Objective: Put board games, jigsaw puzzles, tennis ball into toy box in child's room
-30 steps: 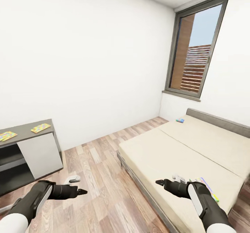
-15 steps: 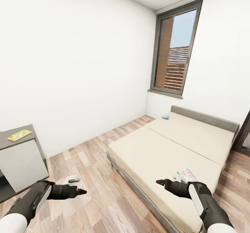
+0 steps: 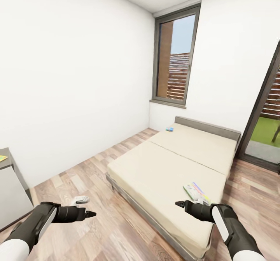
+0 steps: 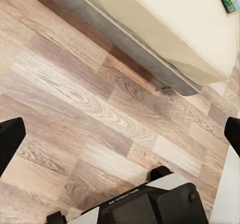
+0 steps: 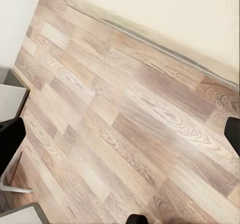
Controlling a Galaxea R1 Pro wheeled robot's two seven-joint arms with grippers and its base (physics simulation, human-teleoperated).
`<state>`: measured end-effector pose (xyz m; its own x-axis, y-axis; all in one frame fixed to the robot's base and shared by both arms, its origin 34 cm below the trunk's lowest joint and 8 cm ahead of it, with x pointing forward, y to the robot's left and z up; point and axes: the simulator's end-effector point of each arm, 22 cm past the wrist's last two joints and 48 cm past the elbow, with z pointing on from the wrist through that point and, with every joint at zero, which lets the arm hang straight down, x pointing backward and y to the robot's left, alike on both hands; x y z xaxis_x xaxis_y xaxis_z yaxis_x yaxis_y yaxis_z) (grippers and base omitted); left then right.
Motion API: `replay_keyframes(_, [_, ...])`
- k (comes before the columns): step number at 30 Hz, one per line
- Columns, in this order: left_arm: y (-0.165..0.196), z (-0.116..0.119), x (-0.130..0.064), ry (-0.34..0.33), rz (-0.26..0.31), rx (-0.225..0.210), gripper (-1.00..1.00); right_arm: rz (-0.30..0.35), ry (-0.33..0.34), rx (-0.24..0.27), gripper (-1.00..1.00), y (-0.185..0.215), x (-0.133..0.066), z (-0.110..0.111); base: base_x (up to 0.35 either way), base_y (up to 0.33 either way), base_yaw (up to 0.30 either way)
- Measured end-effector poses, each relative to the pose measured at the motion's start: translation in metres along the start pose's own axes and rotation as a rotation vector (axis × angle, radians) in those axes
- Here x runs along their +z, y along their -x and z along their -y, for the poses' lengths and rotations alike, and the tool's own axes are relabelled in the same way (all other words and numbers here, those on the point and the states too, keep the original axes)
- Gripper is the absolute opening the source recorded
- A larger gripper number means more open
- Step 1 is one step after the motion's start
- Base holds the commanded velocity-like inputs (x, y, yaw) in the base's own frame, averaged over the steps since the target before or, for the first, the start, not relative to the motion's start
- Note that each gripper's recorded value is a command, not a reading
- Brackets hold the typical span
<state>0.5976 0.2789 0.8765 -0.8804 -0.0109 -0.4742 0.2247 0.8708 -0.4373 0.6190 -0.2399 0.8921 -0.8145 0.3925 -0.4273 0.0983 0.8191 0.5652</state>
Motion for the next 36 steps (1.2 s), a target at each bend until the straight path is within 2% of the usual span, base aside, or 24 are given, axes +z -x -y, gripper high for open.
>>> replay_keyframes(9, [0.0005, -0.0009, -0.0003, 0.003, 0.002, 0.002, 1.00, 0.000, -0.001, 0.002, 1.00, -0.0002, -0.0002, 0.0014, 0.000, 0.014, -0.280])
replay_keyframes(21, [0.0016, -0.0017, -0.0008, 0.006, 0.007, 0.008, 1.00, 0.001, -0.001, 0.002, 1.00, -0.0001, -0.0004, 0.0015, 0.094, 0.178, -0.281])
replay_keyframes(36, [0.0053, -0.0016, -0.0010, 0.004, 0.024, 0.025, 1.00, 0.001, -0.001, 0.004, 1.00, -0.0001, -0.0002, 0.0020, 0.047, 0.082, -0.280])
